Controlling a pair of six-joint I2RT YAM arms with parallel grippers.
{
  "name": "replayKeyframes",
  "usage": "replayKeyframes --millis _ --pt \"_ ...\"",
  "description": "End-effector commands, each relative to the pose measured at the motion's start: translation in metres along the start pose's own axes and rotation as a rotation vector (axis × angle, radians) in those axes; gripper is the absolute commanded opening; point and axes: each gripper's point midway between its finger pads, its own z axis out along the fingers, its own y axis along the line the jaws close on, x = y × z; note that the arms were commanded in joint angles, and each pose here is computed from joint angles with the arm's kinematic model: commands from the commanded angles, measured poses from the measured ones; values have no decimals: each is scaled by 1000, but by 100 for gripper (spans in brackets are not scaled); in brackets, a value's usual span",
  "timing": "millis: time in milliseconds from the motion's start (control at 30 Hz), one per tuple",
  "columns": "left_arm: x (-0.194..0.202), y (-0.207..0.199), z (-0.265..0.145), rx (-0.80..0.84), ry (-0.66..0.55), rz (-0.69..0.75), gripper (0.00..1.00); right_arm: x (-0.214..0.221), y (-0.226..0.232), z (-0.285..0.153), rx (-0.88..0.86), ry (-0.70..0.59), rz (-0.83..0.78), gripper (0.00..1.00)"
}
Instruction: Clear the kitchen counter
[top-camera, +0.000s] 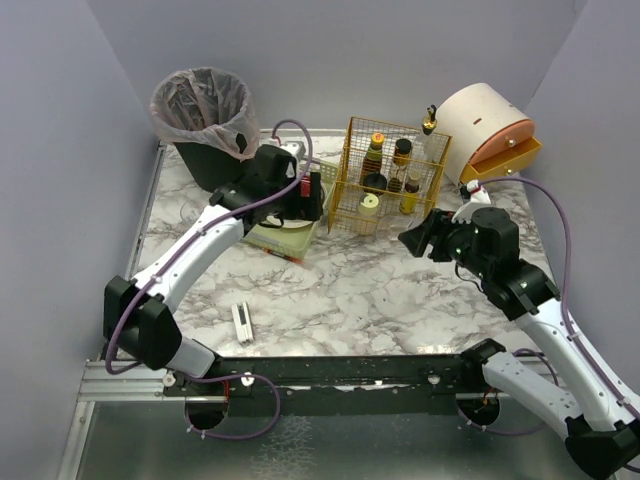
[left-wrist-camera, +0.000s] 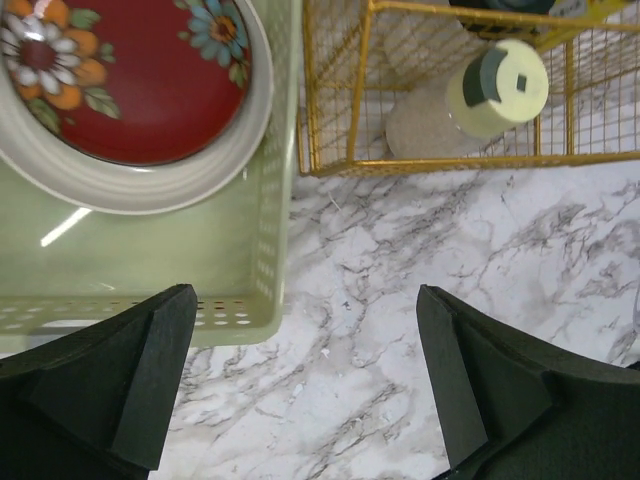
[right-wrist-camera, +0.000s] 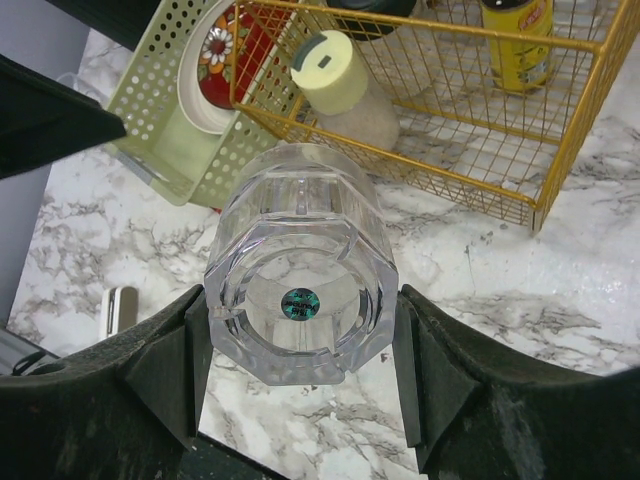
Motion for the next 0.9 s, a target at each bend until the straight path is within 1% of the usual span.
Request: replayKeyframes --millis 0,133,300,567,633,767,867 --pt "-39 33 -49 -69 -146 -17 99 -20 10 0 -14 -16 -62 1" --pt "-58 69 -88 -121 -253 -96 99 -19 24 13 -61 61 -76 0" --pt "-58 94 -121 -192 -332 -116 99 -26 49 27 -118 84 -98 0" --pt "-30 131 -138 -320 -355 -151 99 -16 113 64 -166 169 -269 0" --pt "-23 140 -142 -364 -356 -164 99 -14 119 80 -137 188 -321 0" --pt "-7 165 -151 -490 -355 -219 99 -8 132 111 -135 225 -405 0" --pt "9 188 -157 -617 -339 -251 99 -3 140 135 -144 262 -465 1"
